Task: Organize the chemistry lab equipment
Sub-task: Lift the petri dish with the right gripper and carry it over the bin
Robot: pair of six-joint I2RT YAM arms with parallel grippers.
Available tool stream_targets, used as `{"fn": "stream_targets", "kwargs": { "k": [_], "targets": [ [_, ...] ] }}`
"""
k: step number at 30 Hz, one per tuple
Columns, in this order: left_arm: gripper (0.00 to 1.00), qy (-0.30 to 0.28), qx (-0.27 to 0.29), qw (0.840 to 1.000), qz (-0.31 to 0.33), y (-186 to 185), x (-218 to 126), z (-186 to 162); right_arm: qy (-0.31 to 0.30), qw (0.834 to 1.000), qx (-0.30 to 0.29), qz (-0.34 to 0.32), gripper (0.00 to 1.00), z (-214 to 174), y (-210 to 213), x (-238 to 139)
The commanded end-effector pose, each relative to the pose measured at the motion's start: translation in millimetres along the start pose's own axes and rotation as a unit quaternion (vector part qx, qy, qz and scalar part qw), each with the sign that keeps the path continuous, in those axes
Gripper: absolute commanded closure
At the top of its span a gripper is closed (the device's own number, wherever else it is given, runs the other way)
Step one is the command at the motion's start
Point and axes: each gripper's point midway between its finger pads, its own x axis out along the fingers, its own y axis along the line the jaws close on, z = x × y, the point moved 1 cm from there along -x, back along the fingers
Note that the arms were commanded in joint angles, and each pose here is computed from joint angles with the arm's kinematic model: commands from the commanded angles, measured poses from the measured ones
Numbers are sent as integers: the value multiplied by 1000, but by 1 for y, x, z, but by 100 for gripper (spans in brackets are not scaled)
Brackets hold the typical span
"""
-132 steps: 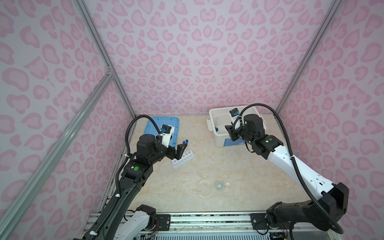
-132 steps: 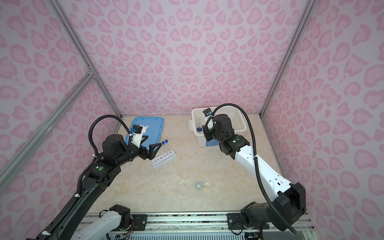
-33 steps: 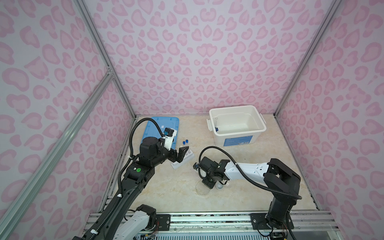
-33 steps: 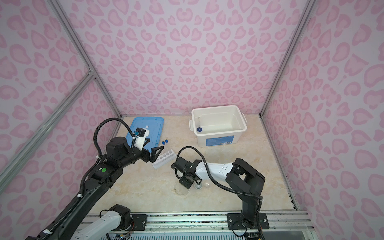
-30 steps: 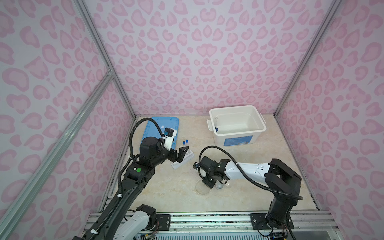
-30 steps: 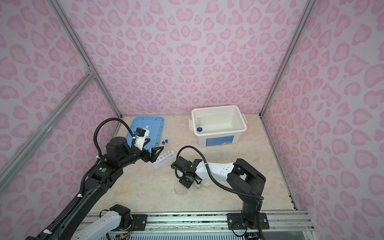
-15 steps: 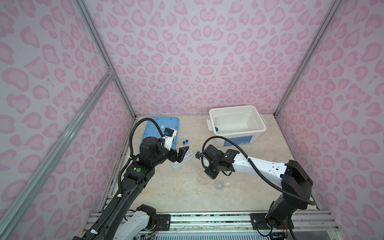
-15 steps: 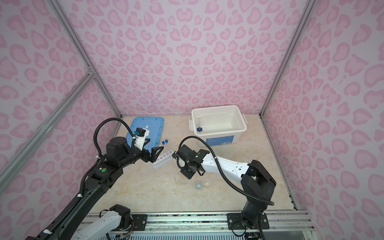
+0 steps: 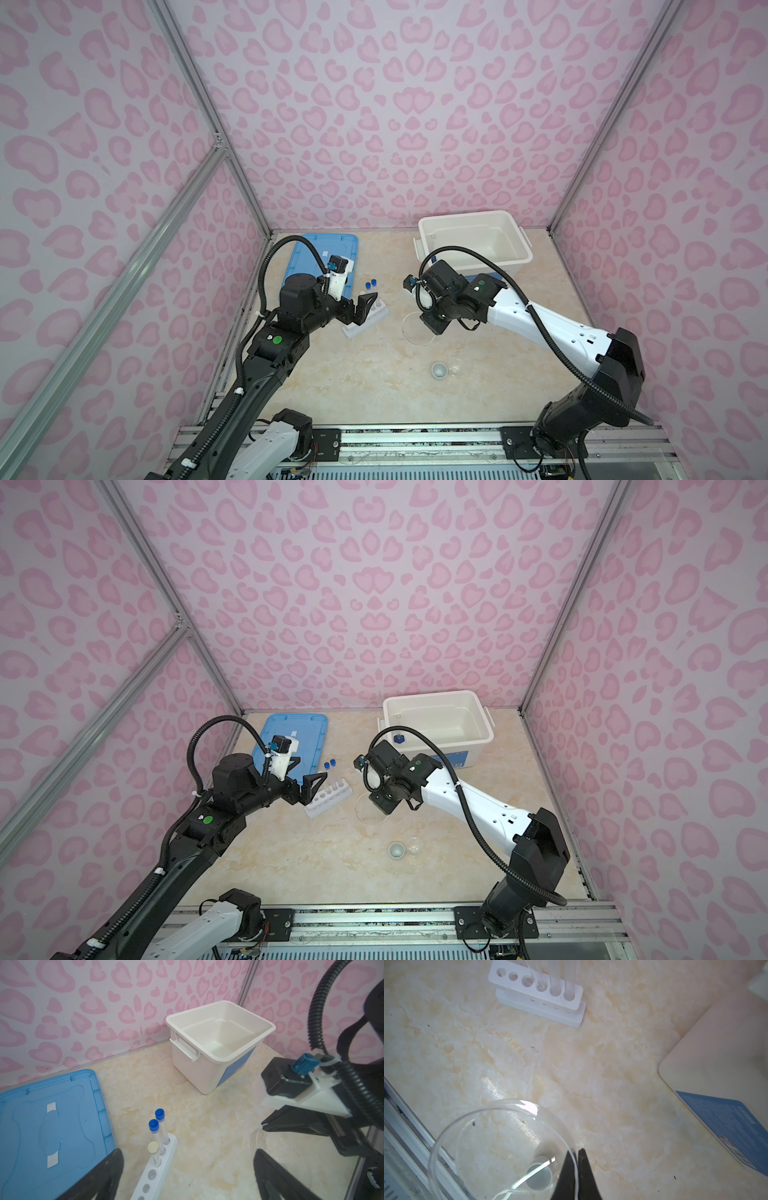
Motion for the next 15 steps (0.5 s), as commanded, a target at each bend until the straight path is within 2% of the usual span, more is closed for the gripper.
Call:
{"fn": "stream_targets", "kwargs": {
  "k": [1,7,15],
  "targets": [
    [1,-20,10,1000,-5,-2,-1,11,2,999,3,-41,95,1,-19,-13],
    [1,-18,11,1000,-5,-2,-1,9,-29,995,39,-86,96,22,-64,-36],
    [1,-17,9,1000,-4,-1,0,9,-80,984,97,-128,96,45,-126,-46]
  ]
}}
